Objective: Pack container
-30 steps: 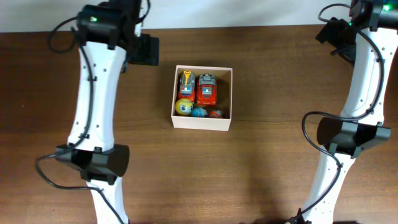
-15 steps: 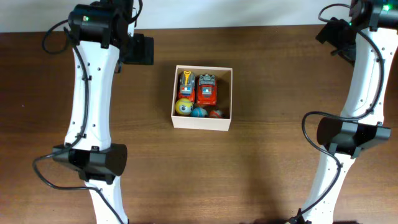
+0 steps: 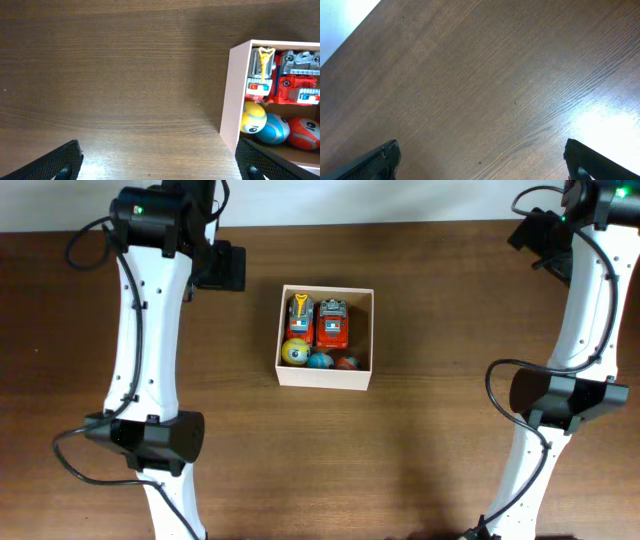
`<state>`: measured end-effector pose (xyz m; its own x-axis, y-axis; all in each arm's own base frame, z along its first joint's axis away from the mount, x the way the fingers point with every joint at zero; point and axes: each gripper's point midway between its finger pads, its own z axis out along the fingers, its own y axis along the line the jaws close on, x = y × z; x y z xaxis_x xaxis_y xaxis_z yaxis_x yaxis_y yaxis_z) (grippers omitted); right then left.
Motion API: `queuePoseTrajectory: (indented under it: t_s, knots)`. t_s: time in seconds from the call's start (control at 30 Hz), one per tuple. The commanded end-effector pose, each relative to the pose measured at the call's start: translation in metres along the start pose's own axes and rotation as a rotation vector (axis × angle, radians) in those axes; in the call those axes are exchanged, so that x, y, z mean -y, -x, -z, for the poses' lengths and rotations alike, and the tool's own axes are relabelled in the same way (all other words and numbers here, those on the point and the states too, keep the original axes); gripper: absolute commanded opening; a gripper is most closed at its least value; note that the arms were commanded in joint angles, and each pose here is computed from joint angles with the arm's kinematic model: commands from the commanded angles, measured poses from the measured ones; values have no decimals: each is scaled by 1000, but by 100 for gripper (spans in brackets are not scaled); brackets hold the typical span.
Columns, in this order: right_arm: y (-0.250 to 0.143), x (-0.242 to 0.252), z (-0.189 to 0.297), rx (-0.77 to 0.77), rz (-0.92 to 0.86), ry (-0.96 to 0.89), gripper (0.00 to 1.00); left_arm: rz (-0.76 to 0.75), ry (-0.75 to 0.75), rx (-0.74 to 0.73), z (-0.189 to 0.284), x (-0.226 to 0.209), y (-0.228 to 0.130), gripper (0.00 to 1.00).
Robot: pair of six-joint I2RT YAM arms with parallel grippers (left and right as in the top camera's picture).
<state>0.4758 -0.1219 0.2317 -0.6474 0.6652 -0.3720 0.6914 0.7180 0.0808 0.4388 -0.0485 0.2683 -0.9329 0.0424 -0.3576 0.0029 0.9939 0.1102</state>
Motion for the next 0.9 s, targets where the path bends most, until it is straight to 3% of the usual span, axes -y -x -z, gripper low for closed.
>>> queuePoseTrajectory:
  t_s: [0.0, 0.23, 0.5, 0.67, 0.87]
  knots:
    - [4, 1, 15, 32, -14, 18, 99, 23, 21, 39, 14, -15, 3, 99]
    - [4, 1, 15, 32, -14, 18, 99, 97, 18, 246, 98, -46, -2, 99]
    - [4, 1, 15, 32, -14, 18, 99, 132, -47, 618, 196, -54, 6, 99]
    - [4, 1, 15, 32, -14, 18, 99, 86, -69, 759, 206, -50, -4, 99]
    - [4, 1, 15, 32, -14, 18, 99, -51, -85, 913, 173, -34, -34, 99]
